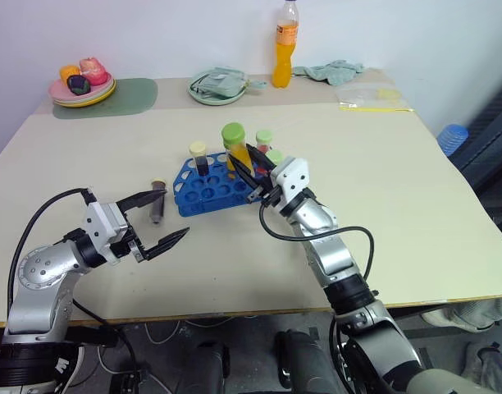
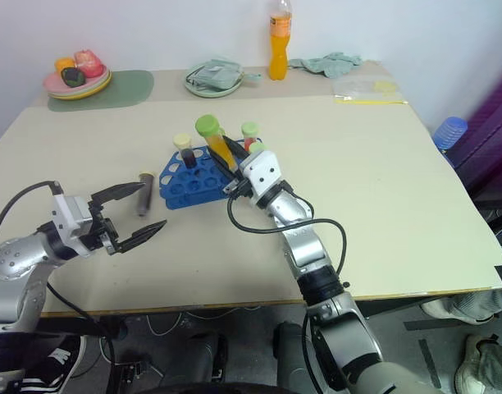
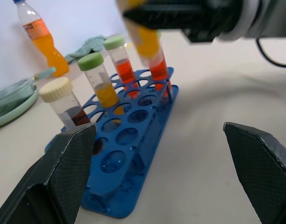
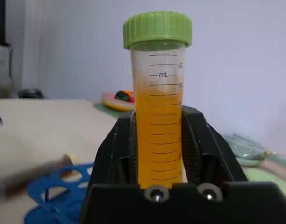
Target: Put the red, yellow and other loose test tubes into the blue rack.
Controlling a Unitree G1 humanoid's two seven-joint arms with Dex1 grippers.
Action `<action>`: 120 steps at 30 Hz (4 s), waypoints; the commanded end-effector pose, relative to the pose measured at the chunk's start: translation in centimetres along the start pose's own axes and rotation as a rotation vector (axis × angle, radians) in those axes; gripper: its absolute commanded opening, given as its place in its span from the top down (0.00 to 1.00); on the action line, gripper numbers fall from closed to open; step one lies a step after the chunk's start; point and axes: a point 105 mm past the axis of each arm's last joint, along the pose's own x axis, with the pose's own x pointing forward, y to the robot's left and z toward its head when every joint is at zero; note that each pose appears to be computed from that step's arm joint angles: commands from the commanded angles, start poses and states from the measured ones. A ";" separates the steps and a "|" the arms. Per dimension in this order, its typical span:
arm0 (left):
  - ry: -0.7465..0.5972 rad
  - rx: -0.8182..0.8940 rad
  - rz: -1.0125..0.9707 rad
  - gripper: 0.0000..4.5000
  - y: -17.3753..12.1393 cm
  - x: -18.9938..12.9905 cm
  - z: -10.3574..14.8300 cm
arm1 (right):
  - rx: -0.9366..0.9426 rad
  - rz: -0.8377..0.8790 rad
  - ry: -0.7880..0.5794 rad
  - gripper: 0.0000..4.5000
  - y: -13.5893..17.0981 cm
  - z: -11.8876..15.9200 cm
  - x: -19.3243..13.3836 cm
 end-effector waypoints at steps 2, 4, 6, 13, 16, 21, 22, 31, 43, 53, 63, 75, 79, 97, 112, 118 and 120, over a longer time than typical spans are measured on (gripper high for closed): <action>-0.018 0.029 0.028 0.00 0.6 -0.7 1.3 | 0.039 -0.017 -0.010 0.83 1.0 -0.8 0.8; -0.022 0.017 0.046 0.00 0.8 -0.9 1.4 | 0.053 -0.022 0.010 0.83 1.2 -1.4 1.1; -0.020 0.016 0.049 0.00 0.7 -1.0 1.5 | 0.047 -0.026 0.017 0.83 1.3 -1.7 1.2; -0.015 0.015 0.051 0.00 0.4 -1.0 1.6 | 0.066 -0.069 0.046 0.83 1.2 -2.7 1.6; -0.012 0.018 0.051 0.00 0.4 -1.1 1.6 | 0.079 -0.086 0.062 0.83 0.9 -3.2 1.4; -0.015 0.019 0.048 0.00 0.2 -0.9 1.7 | 0.066 -0.124 0.092 0.83 -0.4 -3.9 0.6; -0.016 0.017 0.047 0.00 0.2 -0.9 1.7 | 0.068 -0.133 0.097 0.83 -0.6 -4.0 0.5; -0.015 0.017 0.040 0.00 0.0 -0.7 1.6 | 0.085 -0.125 0.109 0.83 0.0 -4.4 0.7; -0.010 0.014 0.040 0.00 -0.2 -0.9 1.6 | 0.201 -0.141 0.112 0.72 0.7 -5.0 1.0; 0.004 0.014 0.057 0.00 -0.4 -1.4 1.6 | 0.088 -0.099 0.100 0.01 -1.3 -3.8 -2.0; 0.185 -0.045 0.141 0.00 0.8 -4.0 -0.1 | 0.114 0.101 0.181 0.01 -1.0 -0.8 -9.6; 0.588 -0.289 0.477 0.00 9.5 -3.5 -1.2 | 0.224 0.402 0.228 0.01 -3.0 5.4 -11.2; 0.623 -0.566 0.553 0.00 9.9 -1.5 -2.5 | 0.215 0.462 0.226 0.01 -2.4 6.1 -10.4; 0.917 -0.851 0.471 0.00 9.6 2.2 -4.9 | 0.236 0.594 0.261 0.01 -1.3 6.5 -12.3; 0.931 -1.008 0.481 0.00 10.7 3.9 -5.7 | 0.257 0.655 0.293 0.01 -0.1 6.2 -14.2; 0.957 -1.017 0.480 0.00 10.6 3.9 -6.4 | 0.252 0.652 0.293 0.01 0.0 6.6 -14.0; 0.963 -1.015 0.495 0.06 10.8 3.7 -6.8 | 0.246 0.649 0.294 0.00 0.0 6.6 -14.0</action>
